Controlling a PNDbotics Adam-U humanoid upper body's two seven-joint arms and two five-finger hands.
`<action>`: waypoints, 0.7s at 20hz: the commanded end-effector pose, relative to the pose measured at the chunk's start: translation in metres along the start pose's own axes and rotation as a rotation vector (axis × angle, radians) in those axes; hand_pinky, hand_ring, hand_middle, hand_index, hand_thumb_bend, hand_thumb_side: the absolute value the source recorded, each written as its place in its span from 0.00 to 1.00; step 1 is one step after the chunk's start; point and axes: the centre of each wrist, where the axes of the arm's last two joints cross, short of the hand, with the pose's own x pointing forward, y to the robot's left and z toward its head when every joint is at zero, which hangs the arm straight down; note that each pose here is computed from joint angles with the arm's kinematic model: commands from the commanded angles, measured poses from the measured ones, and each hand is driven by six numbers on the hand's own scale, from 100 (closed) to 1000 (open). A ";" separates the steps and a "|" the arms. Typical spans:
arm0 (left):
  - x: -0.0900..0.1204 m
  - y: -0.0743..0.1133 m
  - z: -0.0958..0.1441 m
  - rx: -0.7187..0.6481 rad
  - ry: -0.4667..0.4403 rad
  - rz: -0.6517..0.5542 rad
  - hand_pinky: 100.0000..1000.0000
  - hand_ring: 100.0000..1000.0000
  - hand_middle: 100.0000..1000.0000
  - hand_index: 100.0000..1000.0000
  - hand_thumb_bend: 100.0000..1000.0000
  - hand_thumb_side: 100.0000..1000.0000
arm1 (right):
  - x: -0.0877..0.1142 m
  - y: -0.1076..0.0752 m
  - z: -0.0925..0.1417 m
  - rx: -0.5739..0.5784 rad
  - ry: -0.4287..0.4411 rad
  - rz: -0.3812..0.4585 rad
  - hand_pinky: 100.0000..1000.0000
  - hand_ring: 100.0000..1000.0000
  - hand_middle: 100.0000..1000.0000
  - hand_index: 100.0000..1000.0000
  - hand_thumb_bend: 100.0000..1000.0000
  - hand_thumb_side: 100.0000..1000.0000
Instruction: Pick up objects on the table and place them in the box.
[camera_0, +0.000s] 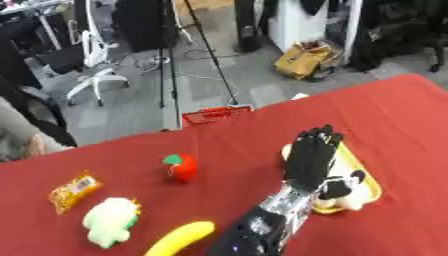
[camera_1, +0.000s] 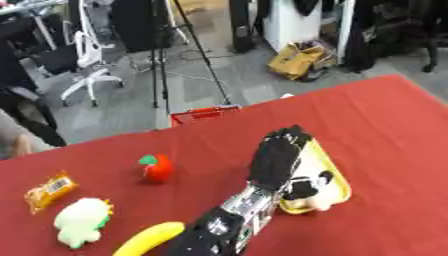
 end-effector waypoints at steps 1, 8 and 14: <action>-0.044 0.043 -0.025 0.173 0.139 0.108 0.65 0.80 0.75 0.77 0.80 0.73 | 0.004 -0.009 -0.001 -0.022 -0.012 0.028 0.56 0.57 0.57 0.71 0.22 0.65; -0.163 0.125 -0.007 0.441 0.366 0.458 0.59 0.81 0.74 0.77 0.63 0.98 | -0.006 -0.019 0.015 -0.033 0.063 0.095 0.55 0.57 0.56 0.71 0.22 0.64; -0.206 0.160 0.047 0.539 0.383 0.578 0.58 0.80 0.74 0.78 0.62 1.00 | -0.009 -0.024 0.020 -0.050 0.086 0.123 0.55 0.57 0.56 0.71 0.22 0.64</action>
